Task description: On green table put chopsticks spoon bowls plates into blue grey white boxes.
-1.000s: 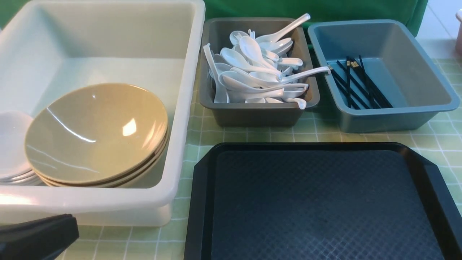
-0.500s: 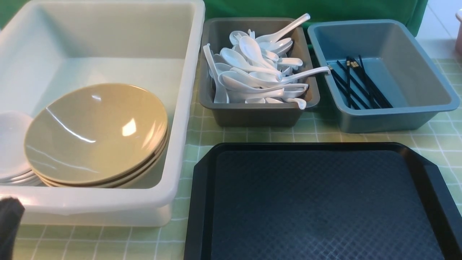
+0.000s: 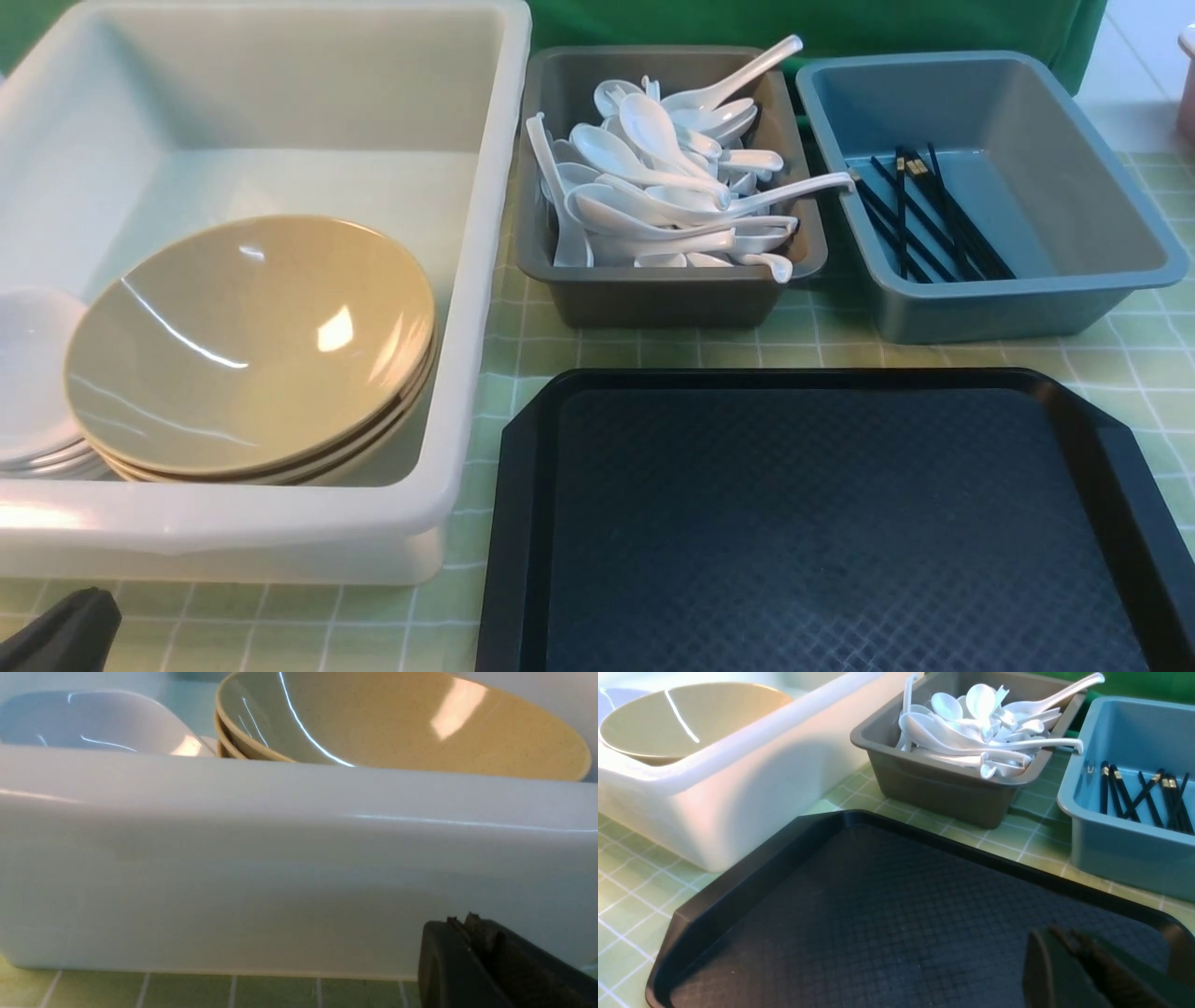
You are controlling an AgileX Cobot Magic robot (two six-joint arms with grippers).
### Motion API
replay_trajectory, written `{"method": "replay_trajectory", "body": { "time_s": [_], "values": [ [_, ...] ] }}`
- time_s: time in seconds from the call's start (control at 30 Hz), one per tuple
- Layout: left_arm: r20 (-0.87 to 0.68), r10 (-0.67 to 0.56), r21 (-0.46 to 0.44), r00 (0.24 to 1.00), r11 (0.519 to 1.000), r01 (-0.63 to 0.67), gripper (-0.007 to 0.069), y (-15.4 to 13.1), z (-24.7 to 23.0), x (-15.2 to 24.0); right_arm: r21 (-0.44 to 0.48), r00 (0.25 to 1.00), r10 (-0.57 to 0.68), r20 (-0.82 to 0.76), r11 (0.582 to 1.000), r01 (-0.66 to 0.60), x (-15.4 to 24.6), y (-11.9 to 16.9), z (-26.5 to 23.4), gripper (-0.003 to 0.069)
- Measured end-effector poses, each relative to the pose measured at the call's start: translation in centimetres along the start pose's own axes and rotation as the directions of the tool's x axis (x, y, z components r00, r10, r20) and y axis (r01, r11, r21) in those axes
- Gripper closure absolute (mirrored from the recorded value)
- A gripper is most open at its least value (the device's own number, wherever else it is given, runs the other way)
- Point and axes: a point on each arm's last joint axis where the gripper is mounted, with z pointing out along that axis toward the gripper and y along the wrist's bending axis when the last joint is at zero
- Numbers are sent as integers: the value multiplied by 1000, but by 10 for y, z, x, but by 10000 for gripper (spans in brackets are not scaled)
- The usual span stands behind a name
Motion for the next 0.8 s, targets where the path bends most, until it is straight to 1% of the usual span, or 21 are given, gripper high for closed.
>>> {"method": "replay_trajectory", "body": {
  "time_s": [0.8],
  "values": [
    [0,-1,1,1000,1000,1,627,0,0,0,0,1000,0,0,1000,0,0,0,0,594]
  ]
}}
